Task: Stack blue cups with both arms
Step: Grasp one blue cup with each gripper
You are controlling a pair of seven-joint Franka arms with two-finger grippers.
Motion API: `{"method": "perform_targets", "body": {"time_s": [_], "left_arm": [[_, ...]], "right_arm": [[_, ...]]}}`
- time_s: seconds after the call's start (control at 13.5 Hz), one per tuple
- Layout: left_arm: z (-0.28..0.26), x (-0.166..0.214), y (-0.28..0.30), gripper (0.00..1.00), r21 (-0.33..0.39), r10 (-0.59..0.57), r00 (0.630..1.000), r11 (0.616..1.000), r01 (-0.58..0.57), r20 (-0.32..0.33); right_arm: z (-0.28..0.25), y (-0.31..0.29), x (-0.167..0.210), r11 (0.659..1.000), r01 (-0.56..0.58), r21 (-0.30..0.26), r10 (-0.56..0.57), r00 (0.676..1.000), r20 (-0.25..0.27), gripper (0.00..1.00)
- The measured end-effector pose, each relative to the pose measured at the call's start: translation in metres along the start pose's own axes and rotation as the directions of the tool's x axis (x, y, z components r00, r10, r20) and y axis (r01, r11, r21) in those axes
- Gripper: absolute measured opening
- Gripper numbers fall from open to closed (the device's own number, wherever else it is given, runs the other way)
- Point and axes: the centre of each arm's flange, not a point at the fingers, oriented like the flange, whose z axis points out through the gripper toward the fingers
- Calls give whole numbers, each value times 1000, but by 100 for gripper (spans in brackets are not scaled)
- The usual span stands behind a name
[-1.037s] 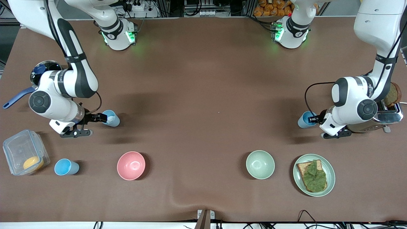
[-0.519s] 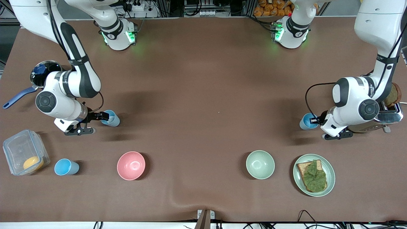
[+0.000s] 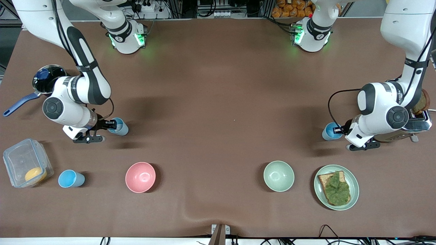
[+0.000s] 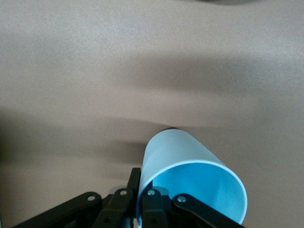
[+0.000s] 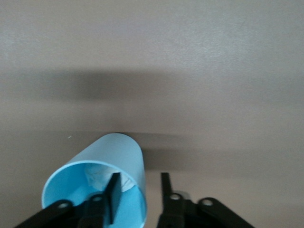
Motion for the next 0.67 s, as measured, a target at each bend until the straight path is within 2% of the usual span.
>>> {"method": "perform_targets", "body": {"time_s": [0.15,0.22,0.67], "left_arm": [[1,0,-1,4,0,-1,1000,1000,1,1],[1,0,0,4,0,-1,1000,1000,1,1],[0,0,2,4,-1,3,1000,1000,-3,1]], "right_arm": [[0,-3,0,1000,-11,17,11,1000,0,11],[-1,-5,1,1000,-14,22,14,1000,0,3],[-49,-16,21,999,7,42,-8,999,31,3]]}}
